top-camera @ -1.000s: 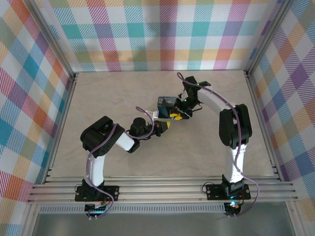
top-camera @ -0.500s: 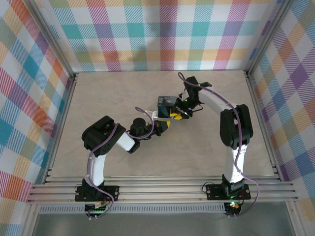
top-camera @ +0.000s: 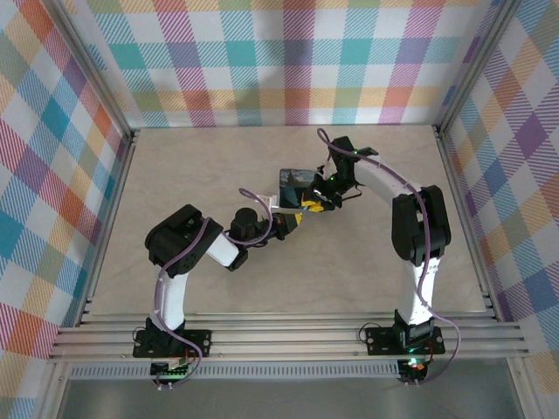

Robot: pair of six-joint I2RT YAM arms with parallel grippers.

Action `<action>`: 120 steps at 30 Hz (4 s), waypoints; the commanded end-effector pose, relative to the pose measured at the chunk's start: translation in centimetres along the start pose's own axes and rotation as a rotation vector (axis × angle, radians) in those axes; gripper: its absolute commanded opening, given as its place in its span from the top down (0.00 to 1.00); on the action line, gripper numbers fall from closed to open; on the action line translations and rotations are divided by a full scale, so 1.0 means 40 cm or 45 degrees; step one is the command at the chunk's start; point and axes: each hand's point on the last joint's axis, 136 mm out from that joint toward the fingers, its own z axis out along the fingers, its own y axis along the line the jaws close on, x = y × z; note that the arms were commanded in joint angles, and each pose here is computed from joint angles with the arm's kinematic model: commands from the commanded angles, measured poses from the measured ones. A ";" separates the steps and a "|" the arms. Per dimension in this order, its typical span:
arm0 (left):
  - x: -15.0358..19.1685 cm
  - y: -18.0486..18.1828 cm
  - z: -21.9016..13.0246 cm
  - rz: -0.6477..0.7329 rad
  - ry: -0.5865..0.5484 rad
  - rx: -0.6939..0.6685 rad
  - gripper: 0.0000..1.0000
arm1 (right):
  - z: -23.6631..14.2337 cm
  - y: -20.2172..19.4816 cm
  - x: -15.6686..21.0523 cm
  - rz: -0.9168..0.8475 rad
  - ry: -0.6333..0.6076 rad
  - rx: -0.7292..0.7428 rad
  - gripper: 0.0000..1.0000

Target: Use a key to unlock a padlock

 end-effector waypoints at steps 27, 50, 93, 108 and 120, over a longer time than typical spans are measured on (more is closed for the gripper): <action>-0.020 -0.097 0.047 0.302 -0.006 -0.055 1.00 | 0.032 -0.018 0.095 0.182 0.226 -0.035 1.00; 0.110 -0.039 0.059 0.271 -0.035 -0.195 1.00 | 0.050 -0.048 0.136 0.219 0.321 0.070 0.86; 0.182 0.039 0.011 0.237 0.072 -0.345 1.00 | 0.038 -0.069 0.044 0.087 -0.143 0.212 0.49; 0.155 0.026 0.026 0.268 0.081 -0.350 1.00 | 0.063 -0.085 0.044 0.054 -0.102 0.293 0.51; 0.126 0.002 0.037 0.278 0.061 -0.328 1.00 | 0.089 -0.098 0.042 0.083 -0.069 0.293 0.55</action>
